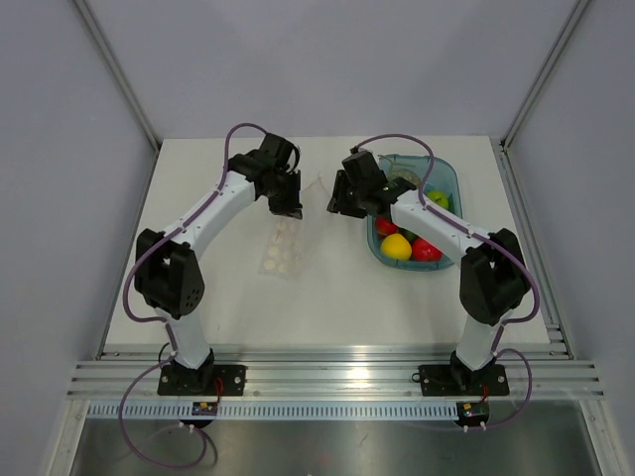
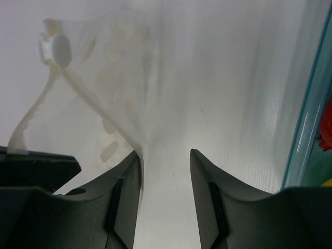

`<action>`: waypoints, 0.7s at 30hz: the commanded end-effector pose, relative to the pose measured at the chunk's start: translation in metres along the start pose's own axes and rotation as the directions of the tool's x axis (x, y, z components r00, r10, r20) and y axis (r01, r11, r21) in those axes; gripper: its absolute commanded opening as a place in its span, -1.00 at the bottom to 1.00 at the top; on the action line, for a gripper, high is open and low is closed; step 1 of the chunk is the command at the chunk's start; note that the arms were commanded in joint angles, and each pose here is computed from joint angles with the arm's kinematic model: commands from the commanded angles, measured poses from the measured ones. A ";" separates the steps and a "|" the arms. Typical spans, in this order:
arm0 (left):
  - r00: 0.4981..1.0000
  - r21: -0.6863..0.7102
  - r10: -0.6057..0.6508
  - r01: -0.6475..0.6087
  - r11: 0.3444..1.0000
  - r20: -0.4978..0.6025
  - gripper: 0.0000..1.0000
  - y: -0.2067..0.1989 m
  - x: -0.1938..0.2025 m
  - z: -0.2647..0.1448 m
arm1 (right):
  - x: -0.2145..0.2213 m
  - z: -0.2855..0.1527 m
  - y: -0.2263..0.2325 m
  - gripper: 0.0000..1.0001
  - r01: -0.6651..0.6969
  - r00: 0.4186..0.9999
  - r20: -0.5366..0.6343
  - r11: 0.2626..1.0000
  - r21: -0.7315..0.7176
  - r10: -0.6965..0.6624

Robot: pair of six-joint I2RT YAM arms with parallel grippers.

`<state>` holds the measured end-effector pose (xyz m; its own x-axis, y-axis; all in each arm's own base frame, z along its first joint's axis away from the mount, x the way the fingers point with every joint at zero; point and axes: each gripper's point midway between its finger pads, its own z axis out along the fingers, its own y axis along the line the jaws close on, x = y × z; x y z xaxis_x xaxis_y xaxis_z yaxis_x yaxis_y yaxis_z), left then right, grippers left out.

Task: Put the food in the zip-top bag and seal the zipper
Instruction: Open the zipper of the food storage bag.

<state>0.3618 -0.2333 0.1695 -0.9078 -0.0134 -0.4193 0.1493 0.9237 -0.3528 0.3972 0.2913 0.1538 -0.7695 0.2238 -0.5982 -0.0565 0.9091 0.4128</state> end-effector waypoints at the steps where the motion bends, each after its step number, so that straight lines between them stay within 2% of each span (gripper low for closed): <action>1: 0.999 -0.017 -0.007 0.008 1.000 0.045 -1.00 -0.004 -0.014 0.000 | -0.007 -0.023 0.013 -0.02 0.008 1.000 0.003 0.997 -0.078 -0.008; 4: 0.999 -0.026 -0.012 0.013 1.000 0.049 -1.00 -0.005 -0.015 0.003 | 0.001 -0.027 0.019 0.10 0.000 0.999 -0.032 0.993 -0.120 -0.003; 8: 0.998 -0.020 -0.021 0.022 1.000 0.053 -1.00 -0.007 -0.018 0.005 | 0.006 -0.028 0.020 0.13 -0.006 0.999 -0.049 0.991 -0.133 -0.001; 15: 0.996 -0.020 -0.044 0.046 0.999 0.077 -1.00 -0.011 -0.027 0.003 | 0.018 -0.031 0.033 -0.03 0.019 0.996 -0.084 0.980 -0.196 -0.036; 18: 0.997 -0.007 -0.046 0.047 0.999 0.066 -1.00 -0.013 -0.025 0.004 | 0.025 -0.023 0.036 -0.26 0.008 0.995 -0.100 0.981 -0.192 -0.028; 21: 0.999 0.028 -0.011 0.009 1.000 0.047 -1.00 -0.016 -0.019 0.004 | 0.023 -0.019 0.035 -0.77 -0.011 0.996 -0.089 0.984 -0.177 -0.005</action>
<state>0.3717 -0.2401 0.1681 -0.9083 -0.0587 -0.4141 0.0978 0.9329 -0.3467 0.3633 0.3119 0.1575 -0.8367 0.1678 -0.5213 -0.1444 0.8506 0.5055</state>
